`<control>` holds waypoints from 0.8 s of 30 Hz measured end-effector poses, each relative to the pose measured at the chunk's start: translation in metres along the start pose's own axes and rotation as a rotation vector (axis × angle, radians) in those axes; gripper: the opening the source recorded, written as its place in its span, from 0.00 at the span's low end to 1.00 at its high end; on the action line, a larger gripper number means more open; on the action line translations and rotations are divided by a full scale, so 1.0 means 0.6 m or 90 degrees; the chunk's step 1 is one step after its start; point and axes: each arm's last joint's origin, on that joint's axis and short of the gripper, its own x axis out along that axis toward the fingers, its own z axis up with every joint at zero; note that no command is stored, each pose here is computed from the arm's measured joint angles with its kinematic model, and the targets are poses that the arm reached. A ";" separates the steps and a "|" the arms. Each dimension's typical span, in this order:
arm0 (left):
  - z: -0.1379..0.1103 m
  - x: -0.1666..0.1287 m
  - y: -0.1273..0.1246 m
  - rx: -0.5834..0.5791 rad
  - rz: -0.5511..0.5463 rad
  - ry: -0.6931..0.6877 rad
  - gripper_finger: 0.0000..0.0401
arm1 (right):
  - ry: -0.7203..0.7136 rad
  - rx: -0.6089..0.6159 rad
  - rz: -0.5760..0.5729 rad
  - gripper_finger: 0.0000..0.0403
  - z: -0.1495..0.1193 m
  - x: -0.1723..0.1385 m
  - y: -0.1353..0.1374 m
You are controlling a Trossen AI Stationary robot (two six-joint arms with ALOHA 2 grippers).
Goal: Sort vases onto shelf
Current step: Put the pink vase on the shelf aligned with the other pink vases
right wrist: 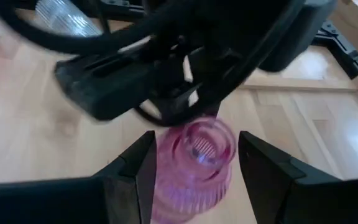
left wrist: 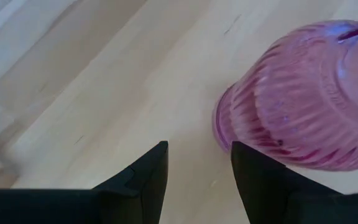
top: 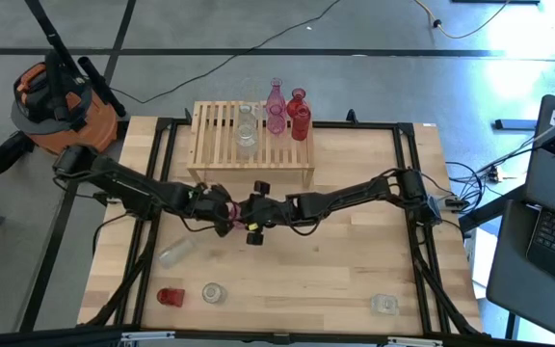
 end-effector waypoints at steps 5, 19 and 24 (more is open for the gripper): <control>0.003 0.020 -0.015 0.027 -0.016 -0.012 0.42 | 0.007 0.007 0.015 0.44 -0.003 0.006 -0.018; -0.009 0.050 -0.030 0.007 -0.044 0.049 0.42 | -0.056 0.076 0.101 0.34 -0.052 0.020 -0.017; -0.012 0.048 -0.033 -0.020 -0.054 0.058 0.42 | -0.101 0.081 0.102 0.17 -0.063 0.017 -0.004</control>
